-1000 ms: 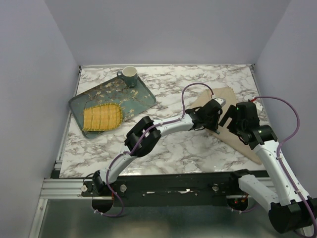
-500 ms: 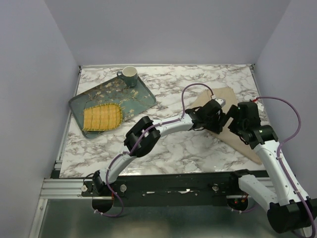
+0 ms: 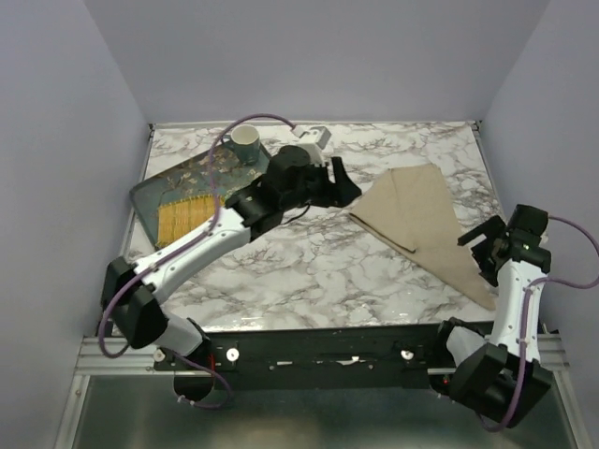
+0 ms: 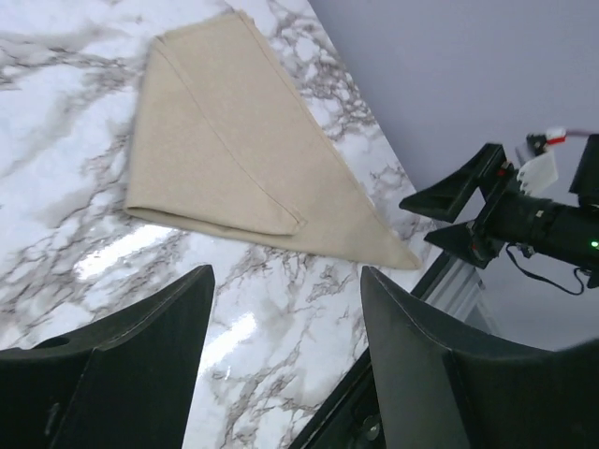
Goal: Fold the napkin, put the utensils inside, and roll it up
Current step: Fold the napkin
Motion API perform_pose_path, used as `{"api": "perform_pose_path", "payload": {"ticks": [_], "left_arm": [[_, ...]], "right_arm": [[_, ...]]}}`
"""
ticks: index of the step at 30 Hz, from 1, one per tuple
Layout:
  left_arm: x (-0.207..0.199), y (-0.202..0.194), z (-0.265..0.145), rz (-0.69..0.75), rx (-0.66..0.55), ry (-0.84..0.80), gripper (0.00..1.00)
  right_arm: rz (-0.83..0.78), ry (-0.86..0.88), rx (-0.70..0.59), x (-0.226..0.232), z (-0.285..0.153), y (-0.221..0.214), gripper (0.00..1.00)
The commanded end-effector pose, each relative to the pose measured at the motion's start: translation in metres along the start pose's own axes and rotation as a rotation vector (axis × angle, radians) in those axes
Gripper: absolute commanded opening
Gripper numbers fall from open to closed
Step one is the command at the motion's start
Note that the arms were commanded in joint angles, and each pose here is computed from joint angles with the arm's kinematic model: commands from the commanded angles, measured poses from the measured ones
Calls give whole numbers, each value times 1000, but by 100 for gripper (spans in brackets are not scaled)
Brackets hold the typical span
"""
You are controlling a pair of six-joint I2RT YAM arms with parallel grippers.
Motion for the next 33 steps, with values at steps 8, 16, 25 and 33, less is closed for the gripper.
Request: {"api": "perform_pose_path", "payload": {"ticks": [8, 16, 25, 33], "left_arm": [[19, 3, -78, 57, -41, -11, 75], [10, 1, -78, 31, -37, -70, 75], [15, 5, -76, -8, -46, -78, 75], [18, 4, -74, -28, -43, -77, 76]], "right_arm": [[580, -258, -38, -98, 31, -22, 85], [691, -377, -99, -125, 30, -21, 73], [730, -419, -96, -143, 43, -20, 74], [744, -406, -93, -145, 58, -23, 64]]}}
Point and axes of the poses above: each gripper's point midway between its finger pads, its own z axis out along the fingers, its own x axis along the line the jaws close on, y = z × x, the point moved 2 cm from there along -z, back along the fingers, and after that the axes turned 3 degrees about z, right-handed, at the moved point
